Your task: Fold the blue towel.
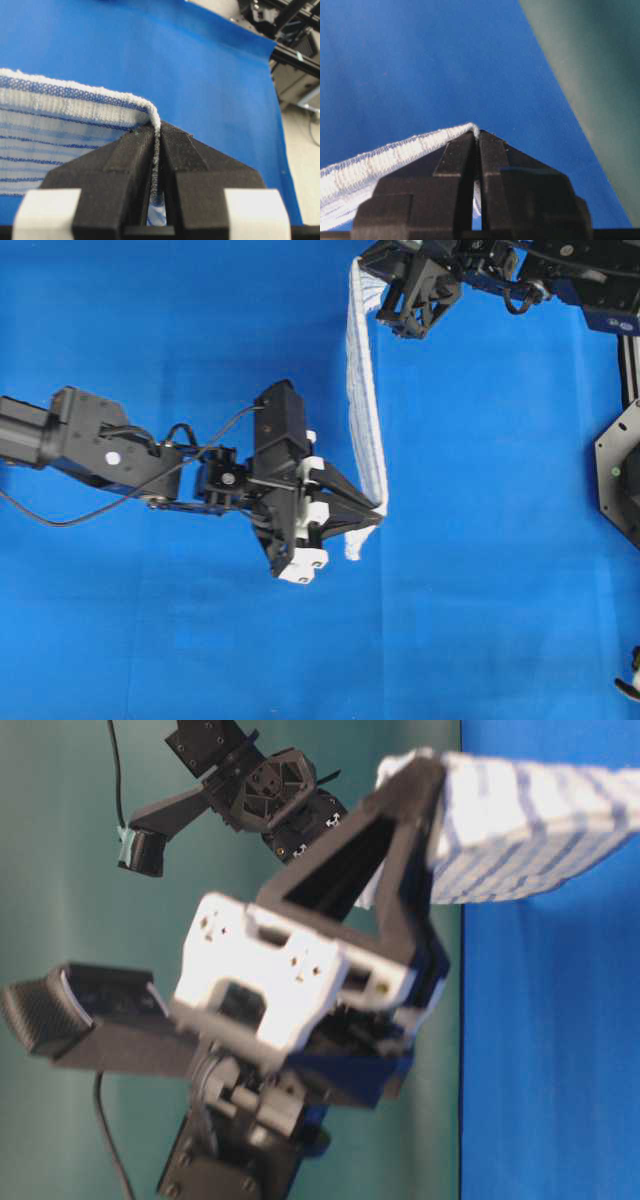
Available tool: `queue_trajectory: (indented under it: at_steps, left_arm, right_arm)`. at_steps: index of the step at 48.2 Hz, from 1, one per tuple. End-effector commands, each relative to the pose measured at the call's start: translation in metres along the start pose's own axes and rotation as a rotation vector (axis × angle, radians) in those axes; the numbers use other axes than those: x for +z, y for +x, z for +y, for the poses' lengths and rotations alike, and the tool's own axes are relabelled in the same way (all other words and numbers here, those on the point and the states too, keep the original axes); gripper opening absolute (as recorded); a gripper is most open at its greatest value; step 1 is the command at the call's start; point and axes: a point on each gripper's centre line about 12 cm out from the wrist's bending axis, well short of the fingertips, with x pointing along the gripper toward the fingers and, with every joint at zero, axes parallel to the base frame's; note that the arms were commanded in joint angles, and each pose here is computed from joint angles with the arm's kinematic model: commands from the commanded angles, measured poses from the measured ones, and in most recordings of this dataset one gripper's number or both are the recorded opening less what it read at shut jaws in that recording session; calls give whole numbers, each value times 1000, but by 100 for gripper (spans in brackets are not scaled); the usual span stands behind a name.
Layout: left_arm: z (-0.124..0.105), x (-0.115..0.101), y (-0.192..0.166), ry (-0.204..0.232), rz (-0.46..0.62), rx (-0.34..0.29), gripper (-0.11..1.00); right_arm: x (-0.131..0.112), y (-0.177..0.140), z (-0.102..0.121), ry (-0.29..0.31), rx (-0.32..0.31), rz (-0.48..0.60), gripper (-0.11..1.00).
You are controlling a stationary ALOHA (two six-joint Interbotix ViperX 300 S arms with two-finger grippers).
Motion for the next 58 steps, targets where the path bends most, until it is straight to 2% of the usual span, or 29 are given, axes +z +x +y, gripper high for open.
queue_trajectory:
  at_steps: [1, 8, 16, 28, 44, 52, 58]
  left_arm:
    - [-12, 17, 7, 17, -56, -33, 2]
    - [-15, 20, 20, 40, -66, -39, 2]
    - [-23, 22, 30, 66, -79, -57, 2]
    - [-21, 7, 29, 69, -57, -58, 2]
    - [-19, -26, 2, 13, -44, -60, 2]
    - [-12, -38, -9, -56, -30, -17, 2]
    - [-10, -46, -19, -73, -30, -8, 2]
  right_arm:
    - [8, -9, -5, 0, -12, -26, 1]
    - [3, -18, -7, -31, -19, -8, 1]
    - [0, -31, -9, -36, -26, -13, 1]
    - [-3, -24, -9, -35, -28, 16, 1]
    - [-8, 17, 6, -66, 4, 83, 1]
    - [-1, 36, 15, -81, 20, 86, 1]
    - [6, 46, 19, -101, 27, 76, 1]
